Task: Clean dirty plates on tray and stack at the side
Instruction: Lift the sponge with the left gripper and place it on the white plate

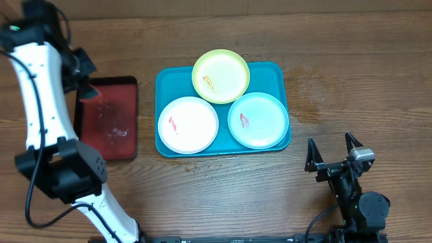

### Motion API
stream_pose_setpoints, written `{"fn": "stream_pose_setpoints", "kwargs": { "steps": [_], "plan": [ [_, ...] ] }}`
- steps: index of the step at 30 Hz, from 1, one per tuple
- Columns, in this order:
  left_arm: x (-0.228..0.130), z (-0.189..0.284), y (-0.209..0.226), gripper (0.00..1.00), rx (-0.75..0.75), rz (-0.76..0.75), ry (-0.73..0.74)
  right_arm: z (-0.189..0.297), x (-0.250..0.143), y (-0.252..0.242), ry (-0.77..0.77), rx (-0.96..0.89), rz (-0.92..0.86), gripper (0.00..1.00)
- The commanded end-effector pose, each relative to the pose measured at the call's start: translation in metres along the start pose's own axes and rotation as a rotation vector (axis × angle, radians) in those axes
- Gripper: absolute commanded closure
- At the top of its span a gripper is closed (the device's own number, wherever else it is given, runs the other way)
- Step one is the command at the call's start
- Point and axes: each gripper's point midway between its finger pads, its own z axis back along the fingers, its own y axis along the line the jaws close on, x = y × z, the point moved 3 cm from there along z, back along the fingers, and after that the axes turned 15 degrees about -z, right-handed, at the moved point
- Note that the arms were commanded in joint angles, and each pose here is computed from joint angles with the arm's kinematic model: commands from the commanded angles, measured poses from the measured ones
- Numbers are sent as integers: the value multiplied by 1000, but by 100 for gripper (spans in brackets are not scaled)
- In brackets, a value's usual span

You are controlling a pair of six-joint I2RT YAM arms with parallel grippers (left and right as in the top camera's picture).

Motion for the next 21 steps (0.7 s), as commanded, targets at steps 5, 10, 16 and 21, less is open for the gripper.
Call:
{"fn": "stream_pose_setpoints", "kwargs": {
  "steps": [5,10,16,21],
  "plan": [
    [-38,-97,-11,96,-36,26,204,0,-1,-2,-8,-7,7,0],
    [-29,-54,-3,96,-50,46,181,0,-1,-2,-8,-7,7,0],
    [-31,6,-28,96,-146,-41,92,0,-1,-2,-8,-7,7,0],
    [-47,24,-95,96,-342,-300,78,0,-1,-2,-8,-7,7,0]
  ]
}}
